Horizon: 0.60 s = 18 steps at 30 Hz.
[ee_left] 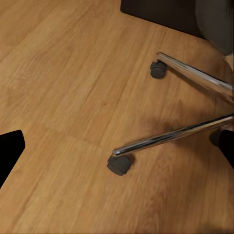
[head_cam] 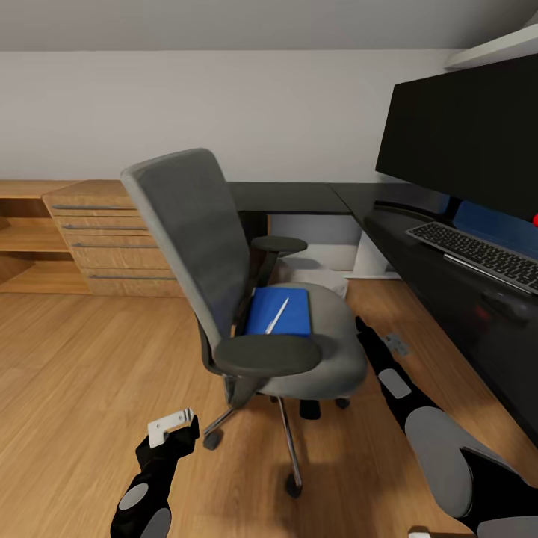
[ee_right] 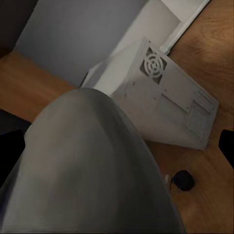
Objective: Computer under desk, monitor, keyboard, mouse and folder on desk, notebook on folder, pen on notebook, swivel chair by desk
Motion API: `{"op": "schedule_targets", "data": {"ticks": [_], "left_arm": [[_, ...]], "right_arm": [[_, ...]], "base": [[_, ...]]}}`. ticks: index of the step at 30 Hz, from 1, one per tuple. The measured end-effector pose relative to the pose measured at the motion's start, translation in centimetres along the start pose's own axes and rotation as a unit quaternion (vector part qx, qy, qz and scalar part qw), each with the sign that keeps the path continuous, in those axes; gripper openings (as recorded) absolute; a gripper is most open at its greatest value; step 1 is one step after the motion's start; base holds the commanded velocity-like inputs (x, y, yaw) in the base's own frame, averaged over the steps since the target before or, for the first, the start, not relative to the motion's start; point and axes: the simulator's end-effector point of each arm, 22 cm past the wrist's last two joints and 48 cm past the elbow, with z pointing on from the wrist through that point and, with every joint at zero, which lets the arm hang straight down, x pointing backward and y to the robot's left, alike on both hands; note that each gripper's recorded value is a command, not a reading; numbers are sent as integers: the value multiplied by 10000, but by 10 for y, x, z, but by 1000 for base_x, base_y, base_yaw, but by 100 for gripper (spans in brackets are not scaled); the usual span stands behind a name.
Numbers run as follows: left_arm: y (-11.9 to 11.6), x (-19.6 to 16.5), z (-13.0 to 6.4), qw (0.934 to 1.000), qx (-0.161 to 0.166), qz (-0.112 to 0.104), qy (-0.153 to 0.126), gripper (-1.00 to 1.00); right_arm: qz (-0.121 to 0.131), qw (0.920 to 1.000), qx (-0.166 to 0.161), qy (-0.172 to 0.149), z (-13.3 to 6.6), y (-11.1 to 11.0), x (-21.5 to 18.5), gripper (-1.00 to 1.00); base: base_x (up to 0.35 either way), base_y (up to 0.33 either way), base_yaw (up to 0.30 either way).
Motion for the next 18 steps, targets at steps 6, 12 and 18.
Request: {"op": "schedule_targets", "data": {"ticks": [6,12,18], "left_arm": [[1,0,0,10000,-9,3,-1,100],[1,0,0,10000,-14,13,-8,100],[4,-1,1,10000,-47,-13,-10,100]], "right_arm": [[253,9995,-7,167,0,2,11,100],[319,9992,5,235,-1,4,21,100],[314,9992,0,239,-1,4,22,100]], "base": [[1,0,0],[0,0,68],[0,0,255]]}}
